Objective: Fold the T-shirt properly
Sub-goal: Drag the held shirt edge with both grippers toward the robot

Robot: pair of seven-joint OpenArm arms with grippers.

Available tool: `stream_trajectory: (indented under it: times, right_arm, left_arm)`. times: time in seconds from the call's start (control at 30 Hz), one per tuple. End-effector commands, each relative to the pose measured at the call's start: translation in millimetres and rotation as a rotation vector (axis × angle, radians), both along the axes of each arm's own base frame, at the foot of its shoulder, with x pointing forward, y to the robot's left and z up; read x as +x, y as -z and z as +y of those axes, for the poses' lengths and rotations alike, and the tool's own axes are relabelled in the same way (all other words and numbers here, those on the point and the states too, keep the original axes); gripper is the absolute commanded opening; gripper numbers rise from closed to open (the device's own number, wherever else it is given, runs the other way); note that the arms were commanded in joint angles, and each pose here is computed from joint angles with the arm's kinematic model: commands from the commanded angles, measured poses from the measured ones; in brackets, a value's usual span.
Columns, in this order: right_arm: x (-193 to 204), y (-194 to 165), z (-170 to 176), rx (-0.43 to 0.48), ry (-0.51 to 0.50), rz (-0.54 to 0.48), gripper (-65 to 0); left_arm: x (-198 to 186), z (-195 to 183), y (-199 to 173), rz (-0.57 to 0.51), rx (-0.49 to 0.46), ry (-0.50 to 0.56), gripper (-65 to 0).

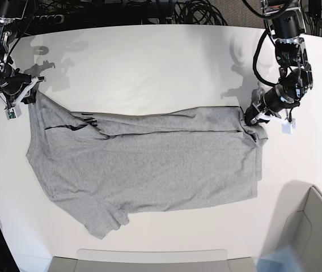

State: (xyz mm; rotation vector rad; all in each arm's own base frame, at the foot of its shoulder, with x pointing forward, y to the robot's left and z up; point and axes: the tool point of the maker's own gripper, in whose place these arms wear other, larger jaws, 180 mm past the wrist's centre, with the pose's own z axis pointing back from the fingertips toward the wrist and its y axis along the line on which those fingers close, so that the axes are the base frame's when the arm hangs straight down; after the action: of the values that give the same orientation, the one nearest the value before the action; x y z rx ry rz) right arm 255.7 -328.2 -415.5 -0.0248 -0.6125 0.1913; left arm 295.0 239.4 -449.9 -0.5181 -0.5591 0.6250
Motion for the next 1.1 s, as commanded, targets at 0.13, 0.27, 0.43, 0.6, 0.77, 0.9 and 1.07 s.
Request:
stream_trajectory:
  times: [0.13, 0.27, 0.43, 0.6, 0.77, 0.9, 1.07]
  right_arm:
    - [-9.5, 0.3, -12.3, -0.039, 0.001, 0.042, -65.0]
    - [-12.1, -0.8, -17.3, -0.053, -0.002, 0.05, -65.0]
    - [-14.6, -1.4, -14.8, -0.058, -0.015, 0.052, -65.0]
    - [-22.9, -12.4, 0.1, -0.086, -0.08, 0.035, -65.0]
    - [-41.4, -11.1, 13.7, -0.087, -0.16, 0.063, -65.0]
    - [-63.2, -2.2, 23.4, -0.069, -0.233, 0.116, -65.0]
    - [-87.5, 7.9, 26.2, -0.059, -0.249, 0.172, -65.0]
  left_arm:
    - [-39.9, 42.6, 7.2, 0.097, 0.136, -0.025, -65.0]
    - [-53.5, 61.6, -2.1, 0.091, 0.192, -0.049, -65.0]
    - [-72.0, 70.8, -6.5, 0.102, 0.248, -0.041, -65.0]
    - [-90.7, 80.6, -7.0, 0.133, 0.286, -0.023, -65.0]
    - [-123.3, 103.7, -4.6, 0.192, 0.321, -0.051, -65.0]
    - [-149.4, 118.6, -7.1, 0.226, 0.346, -0.083, -65.0]
    - [-178.4, 131.1, -8.1, 0.274, 0.372, -0.102, -65.0]
